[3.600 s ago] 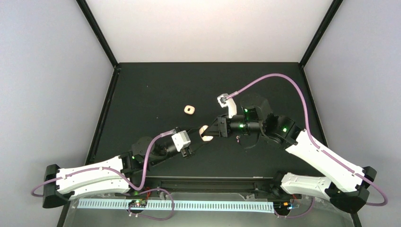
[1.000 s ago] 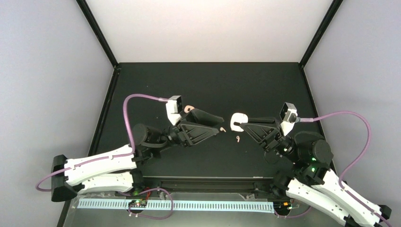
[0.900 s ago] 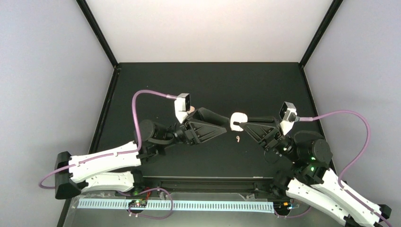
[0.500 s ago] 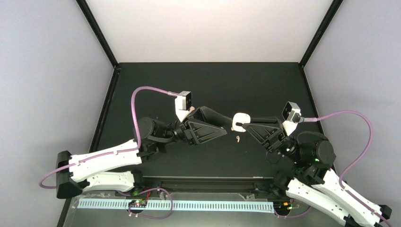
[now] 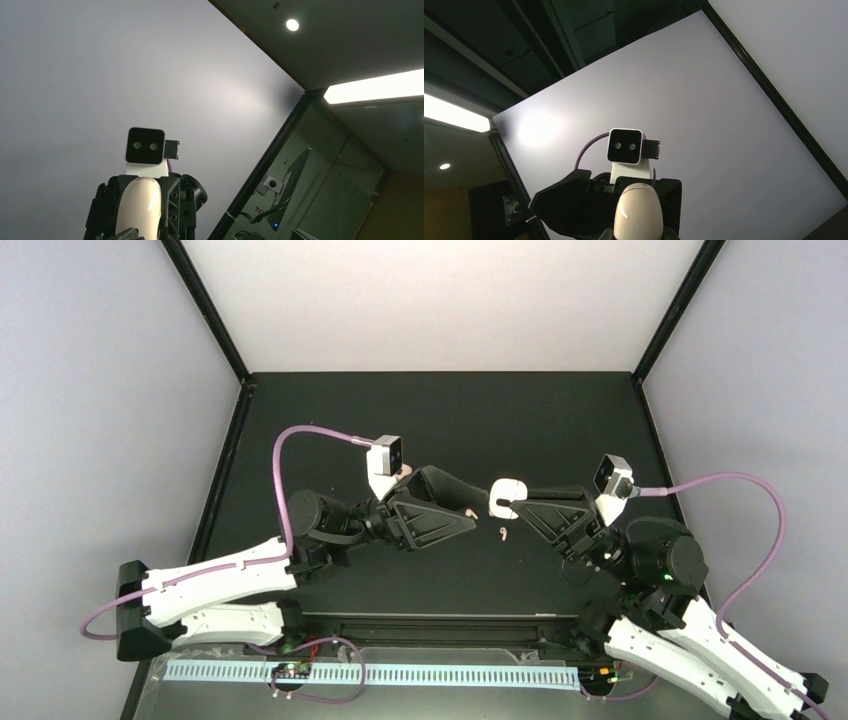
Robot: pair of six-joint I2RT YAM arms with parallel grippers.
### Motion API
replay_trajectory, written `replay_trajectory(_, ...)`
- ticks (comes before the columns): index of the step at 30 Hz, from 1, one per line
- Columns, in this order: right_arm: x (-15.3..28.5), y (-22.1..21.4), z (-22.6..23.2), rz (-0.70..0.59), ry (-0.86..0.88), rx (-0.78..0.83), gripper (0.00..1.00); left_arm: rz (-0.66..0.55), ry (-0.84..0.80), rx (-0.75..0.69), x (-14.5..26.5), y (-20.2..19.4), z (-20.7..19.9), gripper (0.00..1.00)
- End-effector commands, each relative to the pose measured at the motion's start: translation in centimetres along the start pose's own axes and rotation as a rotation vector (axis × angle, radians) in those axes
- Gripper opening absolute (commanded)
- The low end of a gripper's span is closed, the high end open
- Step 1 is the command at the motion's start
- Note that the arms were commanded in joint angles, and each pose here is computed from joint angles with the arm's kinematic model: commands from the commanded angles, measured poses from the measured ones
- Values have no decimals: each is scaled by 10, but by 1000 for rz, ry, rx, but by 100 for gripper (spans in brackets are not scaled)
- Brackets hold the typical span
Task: Insert the wireless bluetooth earbuds into the charging case
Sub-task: Adjust the charging case.
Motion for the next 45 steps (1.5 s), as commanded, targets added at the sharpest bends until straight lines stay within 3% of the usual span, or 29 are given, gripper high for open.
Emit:
replay_trajectory(1,2,3,12,3,51,-5,1,33,124,1,10,-14,23,81)
replay_trajectory(13,-6,-3,6,34,37,-24,1,49,93,13,6,-14,19,83)
replay_trajectory(25,-5,-5,2,36,22,-31,1,70,28,30,-4,-15,11,55)
replay_trajectory(35,-3,-10,-2,47,15,-31,1,58,21,43,-10,-11,10,52)
replay_trajectory(45,-3,-13,-1,69,22,-27,1,55,28,45,-14,-11,12,43)
Point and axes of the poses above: each gripper's point midway between its finger pads, its own x axis back along the fingers, its own z axis along the line the jaws close on, y = z × x, the point moved 3 cm from there along x, back along the fingers, and after that the axes turned 6 degrees about -x, right-handed, at the moved point
